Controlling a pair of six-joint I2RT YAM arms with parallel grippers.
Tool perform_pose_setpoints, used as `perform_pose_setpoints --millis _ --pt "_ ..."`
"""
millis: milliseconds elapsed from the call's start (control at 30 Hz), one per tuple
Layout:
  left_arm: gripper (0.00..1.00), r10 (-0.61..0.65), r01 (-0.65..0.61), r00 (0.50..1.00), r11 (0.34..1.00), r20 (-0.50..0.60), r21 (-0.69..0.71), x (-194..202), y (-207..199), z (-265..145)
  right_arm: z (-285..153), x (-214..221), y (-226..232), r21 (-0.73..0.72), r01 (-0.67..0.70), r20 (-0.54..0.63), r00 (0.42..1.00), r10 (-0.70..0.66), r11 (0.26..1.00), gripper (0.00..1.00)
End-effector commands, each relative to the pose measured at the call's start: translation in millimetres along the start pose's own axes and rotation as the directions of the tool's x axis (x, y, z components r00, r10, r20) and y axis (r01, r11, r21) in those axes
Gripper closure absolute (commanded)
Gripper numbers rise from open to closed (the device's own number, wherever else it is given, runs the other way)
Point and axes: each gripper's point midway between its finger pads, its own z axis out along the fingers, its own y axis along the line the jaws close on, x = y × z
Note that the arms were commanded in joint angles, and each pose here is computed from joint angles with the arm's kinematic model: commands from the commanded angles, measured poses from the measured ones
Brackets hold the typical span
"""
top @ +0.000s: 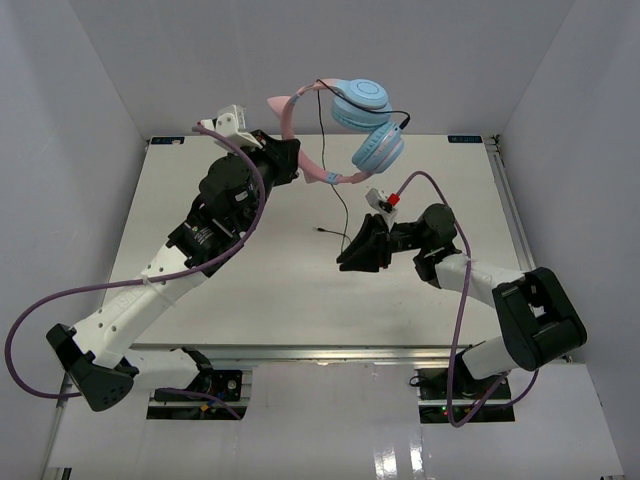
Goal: Wrap the headphones
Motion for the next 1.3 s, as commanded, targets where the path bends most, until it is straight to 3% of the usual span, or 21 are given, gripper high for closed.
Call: perform_pose_setpoints --millis 0,133,267,500,633,767,867,933,1000,1167,1267 --pt "1.0 -0.069 0.068 0.986 0.998 0.151 0.009 -51.5 -10.7 -6.3 4.9 -7.5 7.3 -0.008 0.069 0.004 0.998 -0.069 0.998 0.76" --pt "1.0 -0.02 0.034 0.982 0.997 0.189 -0.071 -57.8 5.0 -6.5 3.2 -3.6 6.6 0.021 0.045 -0.015 0.999 -0.045 0.999 0.86" --pt "1.0 0.034 -0.007 0.979 0.991 0.2 -0.132 -62.5 19.0 -10.3 -2.4 -3.6 -1.4 0.11 0.166 -0.064 0.985 -0.16 0.98 0.91" --pt "1.0 0.123 -0.082 0.973 0.975 0.195 -0.206 -60.5 40.8 -8.1 -8.0 -12.9 -5.0 0.191 0.322 -0.179 0.94 -0.29 0.927 0.92" --pt "1.0 0.184 -0.14 0.972 0.953 0.147 -0.27 -38.0 59.2 4.7 -2.6 -1.4 -6.9 0.2 0.403 -0.334 0.885 -0.325 0.893 0.92" --pt "1.0 0.255 -0.217 0.964 0.918 0.075 -0.331 -9.4 83.3 18.2 -9.9 -9.0 -19.7 0.238 0.542 -0.538 0.765 -0.356 0.806 0.92" --pt "1.0 0.303 -0.284 0.953 0.889 -0.005 -0.36 18.9 103.0 26.6 -21.2 -12.9 -27.8 0.221 0.661 -0.69 0.625 -0.364 0.717 0.92" --pt "1.0 0.339 -0.345 0.937 0.863 -0.083 -0.369 47.1 119.9 30.0 -46.7 -30.4 -43.9 0.242 0.796 -0.811 0.48 -0.334 0.555 0.92" --pt "1.0 0.359 -0.391 0.92 0.845 -0.156 -0.365 73.2 134.2 30.5 -65.2 -48.9 -50.0 0.244 0.866 -0.868 0.396 -0.301 0.436 0.92" --pt "1.0 0.338 -0.428 0.889 0.853 -0.311 -0.297 133.5 153.8 26.6 -79.8 -81.4 -53.7 0.241 0.928 -0.9 0.324 -0.292 0.284 0.92" --pt "1.0 0.319 -0.438 0.854 0.867 -0.41 -0.238 170.4 159.9 23.0 -81.0 -89.1 -55.8 0.23 0.942 -0.906 0.299 -0.299 0.245 0.92"
